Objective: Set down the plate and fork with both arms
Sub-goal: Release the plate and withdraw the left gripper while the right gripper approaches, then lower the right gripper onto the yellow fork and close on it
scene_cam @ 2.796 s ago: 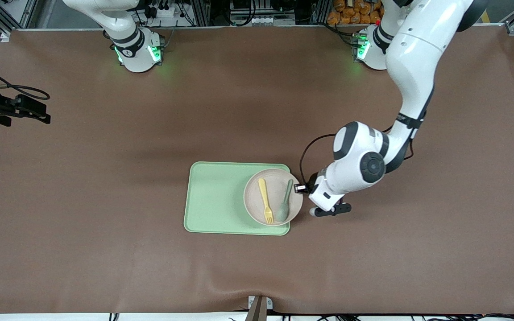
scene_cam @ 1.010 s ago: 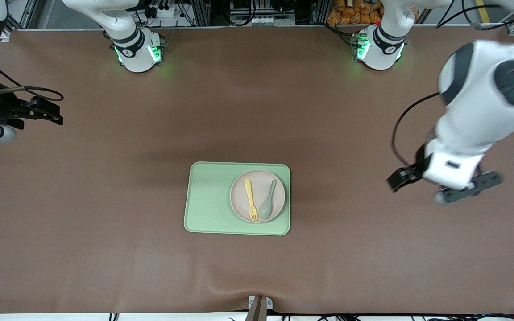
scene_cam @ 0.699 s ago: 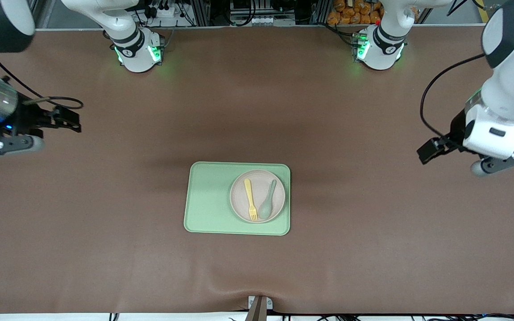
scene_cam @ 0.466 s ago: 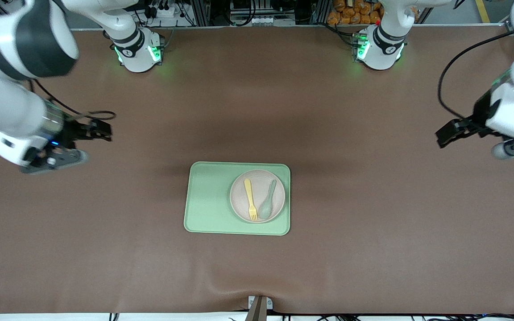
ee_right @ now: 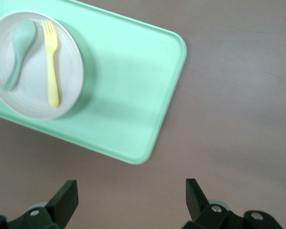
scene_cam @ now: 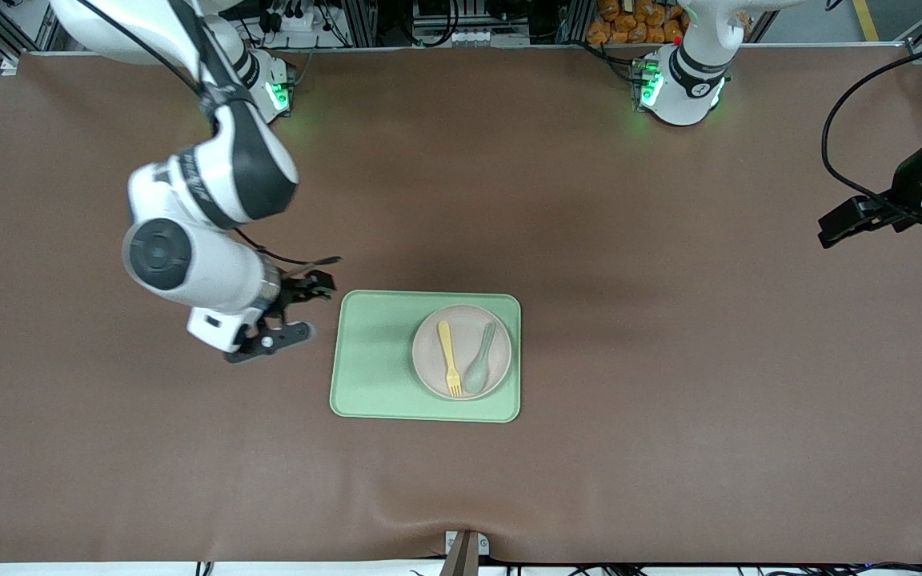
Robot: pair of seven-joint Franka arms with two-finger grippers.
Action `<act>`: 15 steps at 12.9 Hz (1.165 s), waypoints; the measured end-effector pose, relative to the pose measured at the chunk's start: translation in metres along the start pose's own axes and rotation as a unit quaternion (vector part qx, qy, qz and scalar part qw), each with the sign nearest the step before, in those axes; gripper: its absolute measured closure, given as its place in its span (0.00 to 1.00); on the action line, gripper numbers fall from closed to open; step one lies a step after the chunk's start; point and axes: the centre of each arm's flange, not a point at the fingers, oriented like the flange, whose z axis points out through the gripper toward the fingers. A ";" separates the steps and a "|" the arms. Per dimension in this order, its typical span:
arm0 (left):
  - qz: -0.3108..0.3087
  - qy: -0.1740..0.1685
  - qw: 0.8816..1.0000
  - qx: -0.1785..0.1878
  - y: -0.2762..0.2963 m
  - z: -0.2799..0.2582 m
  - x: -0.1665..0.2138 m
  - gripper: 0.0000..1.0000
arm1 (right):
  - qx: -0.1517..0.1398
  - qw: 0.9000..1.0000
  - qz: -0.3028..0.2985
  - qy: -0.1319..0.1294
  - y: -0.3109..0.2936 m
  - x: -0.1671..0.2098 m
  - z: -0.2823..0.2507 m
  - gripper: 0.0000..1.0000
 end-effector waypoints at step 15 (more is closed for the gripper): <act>0.002 0.000 1.000 -0.001 0.003 0.008 0.002 0.00 | 0.010 0.996 0.006 0.085 -0.146 0.040 0.140 0.00</act>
